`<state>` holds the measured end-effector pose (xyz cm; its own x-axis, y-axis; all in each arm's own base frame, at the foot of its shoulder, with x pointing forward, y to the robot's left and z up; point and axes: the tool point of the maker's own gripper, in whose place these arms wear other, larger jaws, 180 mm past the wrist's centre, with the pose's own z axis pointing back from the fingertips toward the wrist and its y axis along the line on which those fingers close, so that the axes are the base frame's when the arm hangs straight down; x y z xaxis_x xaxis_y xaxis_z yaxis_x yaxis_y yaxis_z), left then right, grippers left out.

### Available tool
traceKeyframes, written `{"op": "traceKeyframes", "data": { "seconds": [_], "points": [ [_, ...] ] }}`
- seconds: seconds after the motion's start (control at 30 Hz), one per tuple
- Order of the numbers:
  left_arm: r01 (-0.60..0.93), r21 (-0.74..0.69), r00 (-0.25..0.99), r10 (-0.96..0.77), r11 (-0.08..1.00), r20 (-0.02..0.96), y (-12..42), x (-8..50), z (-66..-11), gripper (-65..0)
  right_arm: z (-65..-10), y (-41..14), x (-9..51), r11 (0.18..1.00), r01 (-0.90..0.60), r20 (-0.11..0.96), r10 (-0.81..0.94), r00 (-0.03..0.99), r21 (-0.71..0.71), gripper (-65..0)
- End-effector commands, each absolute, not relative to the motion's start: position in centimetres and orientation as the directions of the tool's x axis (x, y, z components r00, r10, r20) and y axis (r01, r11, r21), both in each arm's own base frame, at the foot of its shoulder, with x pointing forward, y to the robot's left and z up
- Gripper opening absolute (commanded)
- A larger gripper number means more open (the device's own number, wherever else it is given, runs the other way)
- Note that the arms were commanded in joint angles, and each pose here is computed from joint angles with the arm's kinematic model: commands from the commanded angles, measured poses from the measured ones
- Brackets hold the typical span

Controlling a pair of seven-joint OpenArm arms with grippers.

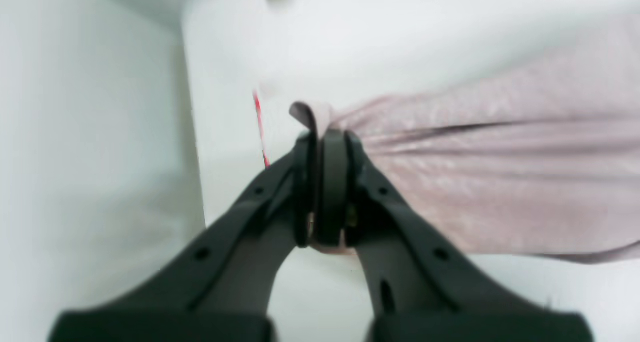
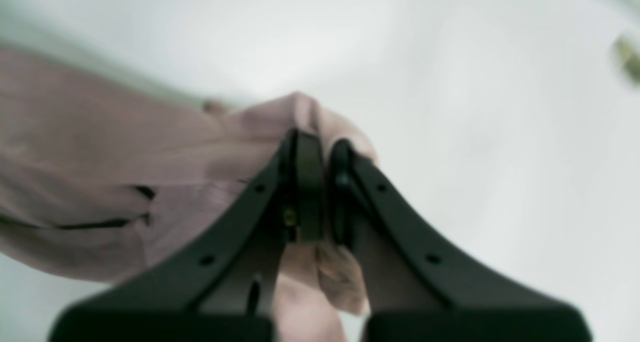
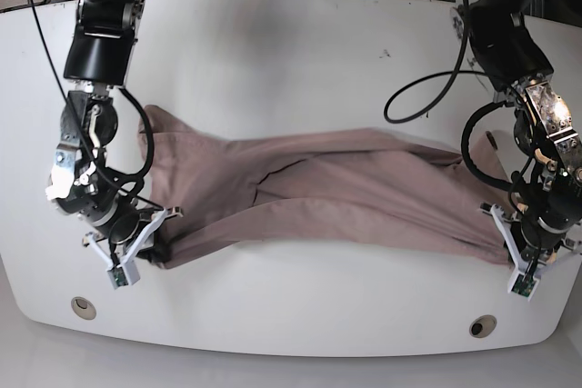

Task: Layout the t-shirt on the table in an organized manner, then fold the t-shirt properly
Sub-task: 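Lift the shirt with both grippers and pull it toward the robot's base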

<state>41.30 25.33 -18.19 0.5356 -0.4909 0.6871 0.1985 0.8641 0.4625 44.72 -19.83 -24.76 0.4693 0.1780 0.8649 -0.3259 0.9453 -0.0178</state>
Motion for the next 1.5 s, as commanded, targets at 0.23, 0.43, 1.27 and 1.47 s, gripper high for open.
{"op": "traceKeyframes", "data": {
  "seconds": [0.23, 0.43, 1.27, 1.47],
  "points": [
    [0.084, 0.5, 0.348, -0.495, 0.862, 0.796, 25.1, 44.2, -8.2, -65.0, -12.8, -23.8, 48.3, 0.95, -0.261, 0.932, 0.244, 0.268, -0.173, -65.0],
    [0.015, 0.503, 0.27, -0.488, 0.864, 0.83, 25.5, 44.9, -2.4, -65.0, -6.8, -25.8, 48.9, 0.944, -0.214, 0.938, 0.292, 0.186, -0.251, -65.0],
    [0.016, 0.455, 0.271, -0.442, 0.89, 0.855, 26.3, 47.1, 0.9, -65.0, -0.6, -27.4, 48.7, 0.912, -0.184, 0.916, 0.388, 0.103, -0.366, -65.0],
    [0.013, 0.456, 0.266, -0.443, 0.89, 0.856, 26.3, 47.1, 1.1, -65.0, -0.6, -27.4, 48.7, 0.912, -0.184, 0.916, 0.388, 0.103, -0.366, -65.0]
  ]
}}
